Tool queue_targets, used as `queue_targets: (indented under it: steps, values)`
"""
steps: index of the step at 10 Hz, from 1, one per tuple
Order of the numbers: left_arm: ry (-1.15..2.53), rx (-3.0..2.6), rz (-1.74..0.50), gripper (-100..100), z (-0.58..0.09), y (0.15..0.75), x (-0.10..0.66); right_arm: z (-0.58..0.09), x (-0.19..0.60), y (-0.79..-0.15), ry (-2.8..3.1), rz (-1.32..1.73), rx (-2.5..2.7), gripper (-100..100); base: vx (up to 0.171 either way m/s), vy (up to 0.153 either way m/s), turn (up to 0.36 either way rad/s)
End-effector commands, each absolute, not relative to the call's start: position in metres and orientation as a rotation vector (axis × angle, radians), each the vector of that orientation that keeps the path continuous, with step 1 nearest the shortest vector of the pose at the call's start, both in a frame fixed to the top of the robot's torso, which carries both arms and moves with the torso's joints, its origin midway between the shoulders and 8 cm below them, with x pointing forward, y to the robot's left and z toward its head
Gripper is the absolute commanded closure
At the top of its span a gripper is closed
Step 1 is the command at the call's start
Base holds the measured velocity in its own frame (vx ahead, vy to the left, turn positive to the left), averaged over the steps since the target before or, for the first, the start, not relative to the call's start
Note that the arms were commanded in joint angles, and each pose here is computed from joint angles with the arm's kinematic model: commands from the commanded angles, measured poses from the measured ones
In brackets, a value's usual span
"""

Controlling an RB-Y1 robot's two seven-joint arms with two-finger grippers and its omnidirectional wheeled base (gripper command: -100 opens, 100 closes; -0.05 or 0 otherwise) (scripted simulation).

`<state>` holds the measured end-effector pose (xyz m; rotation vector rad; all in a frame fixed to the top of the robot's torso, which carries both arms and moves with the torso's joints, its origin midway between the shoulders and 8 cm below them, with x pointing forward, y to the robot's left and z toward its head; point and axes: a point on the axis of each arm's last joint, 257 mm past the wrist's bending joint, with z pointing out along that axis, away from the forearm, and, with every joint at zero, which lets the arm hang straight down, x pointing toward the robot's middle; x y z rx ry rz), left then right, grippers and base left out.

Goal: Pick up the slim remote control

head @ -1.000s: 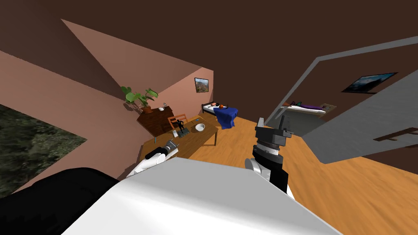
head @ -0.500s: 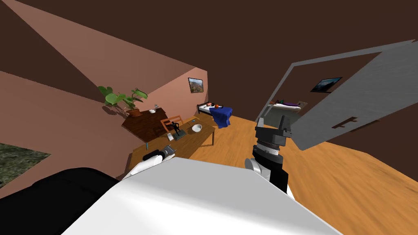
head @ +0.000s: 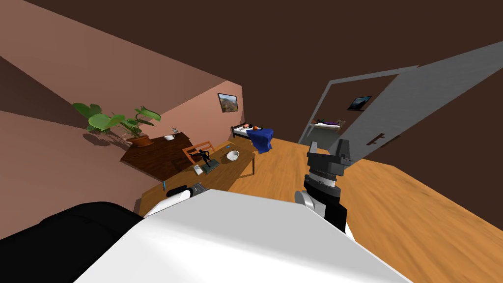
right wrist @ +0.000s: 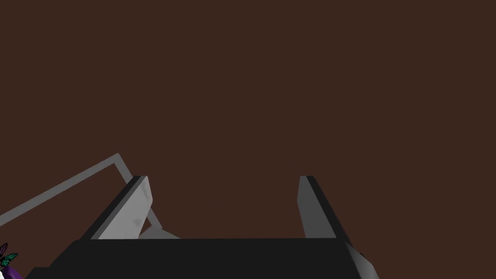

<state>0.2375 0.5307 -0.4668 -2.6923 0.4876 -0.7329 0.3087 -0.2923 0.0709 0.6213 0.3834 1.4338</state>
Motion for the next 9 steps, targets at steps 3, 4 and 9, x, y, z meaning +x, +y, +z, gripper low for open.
queue_targets:
  steps: [3, 4, 9]
  values:
    - [0.402, -2.800, -0.615, -100, -0.486, 0.539, 0.198, 0.071, 0.309, -0.292, 0.383, 1.434, 0.621, 0, -0.006, 0.037, -0.184]
    - [0.348, -2.858, -0.543, -100, -0.496, 0.543, 0.175, 0.071, 0.309, -0.292, 0.383, 1.434, 0.621, 0, -0.017, 0.043, -0.235]
    - [0.190, -2.998, -0.339, -100, -0.516, 0.550, 0.106, 0.071, 0.309, -0.292, 0.383, 1.434, 0.621, 0, -0.020, 0.044, -0.206]
